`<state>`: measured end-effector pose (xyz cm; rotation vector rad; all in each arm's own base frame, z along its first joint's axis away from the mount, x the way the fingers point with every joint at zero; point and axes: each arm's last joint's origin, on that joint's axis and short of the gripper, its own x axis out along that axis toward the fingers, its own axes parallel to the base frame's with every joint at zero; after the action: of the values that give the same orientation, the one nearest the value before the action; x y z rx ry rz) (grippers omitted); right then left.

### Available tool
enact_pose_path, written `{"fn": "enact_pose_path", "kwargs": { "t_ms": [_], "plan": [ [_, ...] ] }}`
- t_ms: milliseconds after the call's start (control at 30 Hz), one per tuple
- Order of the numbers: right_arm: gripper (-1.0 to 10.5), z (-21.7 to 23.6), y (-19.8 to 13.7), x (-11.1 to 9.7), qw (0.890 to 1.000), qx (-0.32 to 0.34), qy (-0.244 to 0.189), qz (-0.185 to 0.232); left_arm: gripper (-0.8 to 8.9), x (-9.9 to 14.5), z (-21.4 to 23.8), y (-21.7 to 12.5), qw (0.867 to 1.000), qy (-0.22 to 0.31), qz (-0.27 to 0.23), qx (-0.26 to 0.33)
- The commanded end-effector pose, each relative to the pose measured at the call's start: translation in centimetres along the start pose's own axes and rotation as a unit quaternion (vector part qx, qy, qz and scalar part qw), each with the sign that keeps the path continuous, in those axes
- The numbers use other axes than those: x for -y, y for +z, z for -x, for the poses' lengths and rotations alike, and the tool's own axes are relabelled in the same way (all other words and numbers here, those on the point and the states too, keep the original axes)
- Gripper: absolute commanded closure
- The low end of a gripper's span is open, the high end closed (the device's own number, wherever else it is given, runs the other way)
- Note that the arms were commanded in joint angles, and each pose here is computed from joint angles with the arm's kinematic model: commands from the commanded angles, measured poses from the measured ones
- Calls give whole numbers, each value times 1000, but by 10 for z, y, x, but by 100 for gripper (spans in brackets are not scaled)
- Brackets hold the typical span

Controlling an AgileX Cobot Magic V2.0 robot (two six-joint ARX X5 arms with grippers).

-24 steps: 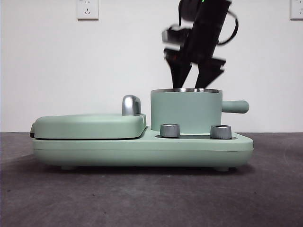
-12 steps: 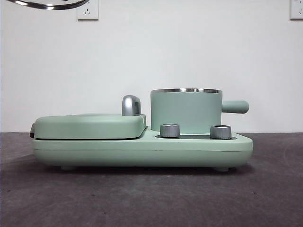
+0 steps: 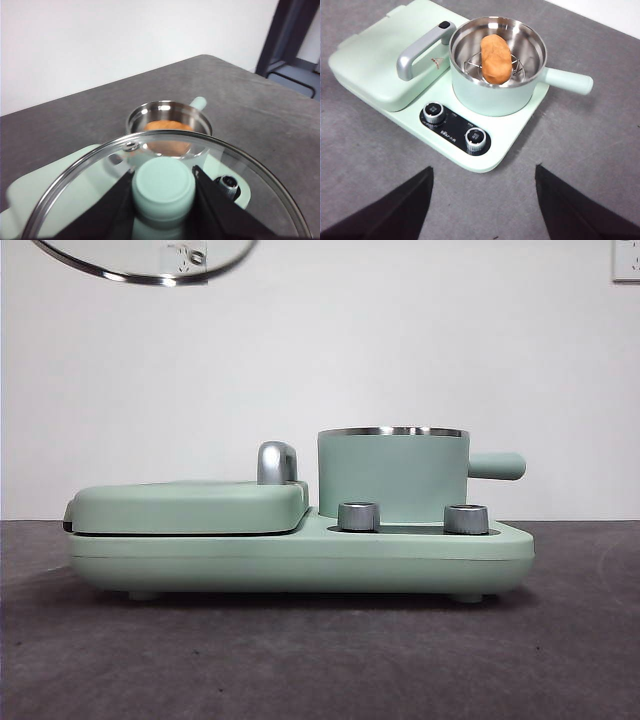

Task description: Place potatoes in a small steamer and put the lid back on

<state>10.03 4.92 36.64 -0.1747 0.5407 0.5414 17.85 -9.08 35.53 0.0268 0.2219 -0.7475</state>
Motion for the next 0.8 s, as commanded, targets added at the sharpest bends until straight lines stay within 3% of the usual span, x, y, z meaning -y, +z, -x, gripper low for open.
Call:
{"fn": "enact_pose_path", "kwargs": {
  "t_ms": [33,200,567,800],
  "plan": [
    [631,10,-6,-2,1000,14,0,-14,800,-2,-19,6,1000,-17,-4,17],
    [631,15,-11,-2,1000,4,-18,-17,800,-7,-61,2,999,-32,-9,2],
    [631,11,-11,-1,1000,-9,-17,-23,800,-6,-157,17,993,-72,-90,-12],
    [631,11,-15,-2,998,-28,-20,-44,800,-1,-206,8,989,-88,-114,44]
  ]
}}
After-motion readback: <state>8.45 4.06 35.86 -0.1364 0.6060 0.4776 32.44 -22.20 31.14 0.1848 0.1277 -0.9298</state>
